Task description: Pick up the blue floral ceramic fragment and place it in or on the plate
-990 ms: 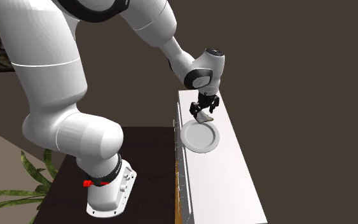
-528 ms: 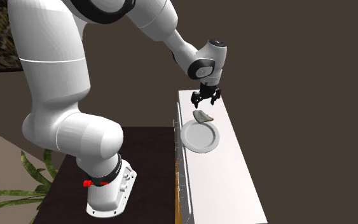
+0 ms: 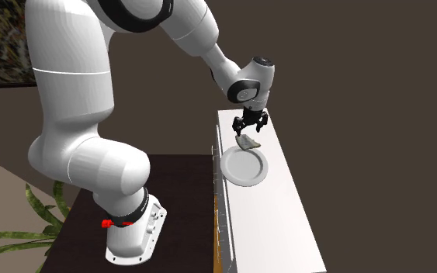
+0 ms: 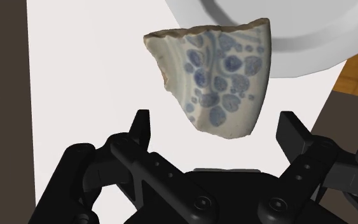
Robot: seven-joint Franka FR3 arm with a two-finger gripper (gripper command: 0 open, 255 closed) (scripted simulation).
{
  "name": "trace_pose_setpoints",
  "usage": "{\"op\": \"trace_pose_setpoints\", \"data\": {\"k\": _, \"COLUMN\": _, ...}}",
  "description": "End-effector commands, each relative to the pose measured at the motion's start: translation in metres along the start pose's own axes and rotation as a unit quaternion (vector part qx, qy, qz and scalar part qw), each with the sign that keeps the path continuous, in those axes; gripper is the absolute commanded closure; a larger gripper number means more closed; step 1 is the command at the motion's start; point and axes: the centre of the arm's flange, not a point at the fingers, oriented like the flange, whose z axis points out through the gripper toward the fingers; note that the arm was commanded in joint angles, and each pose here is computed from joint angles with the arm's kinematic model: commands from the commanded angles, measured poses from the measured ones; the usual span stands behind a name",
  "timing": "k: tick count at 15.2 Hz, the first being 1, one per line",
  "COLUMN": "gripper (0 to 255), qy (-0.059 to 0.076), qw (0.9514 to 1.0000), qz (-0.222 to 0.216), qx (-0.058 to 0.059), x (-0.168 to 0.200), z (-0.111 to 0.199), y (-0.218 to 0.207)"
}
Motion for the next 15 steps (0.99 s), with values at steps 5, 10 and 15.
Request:
{"op": "trace_pose_setpoints", "data": {"k": 5, "gripper": 255, "qy": 0.0, "qw": 1.0, "qz": 0.0, "qx": 0.0, "x": 0.0, "z": 0.0005, "y": 0.0001}}
{"op": "trace_pose_setpoints", "data": {"k": 10, "gripper": 255, "qy": 0.0, "qw": 1.0, "qz": 0.0, "qx": 0.0, "x": 0.0, "z": 0.0005, "y": 0.0001}}
{"op": "trace_pose_setpoints", "data": {"k": 15, "gripper": 0, "qy": 0.0, "qw": 1.0, "qz": 0.0, "qx": 0.0, "x": 0.0, "z": 0.0005, "y": 0.0001}}
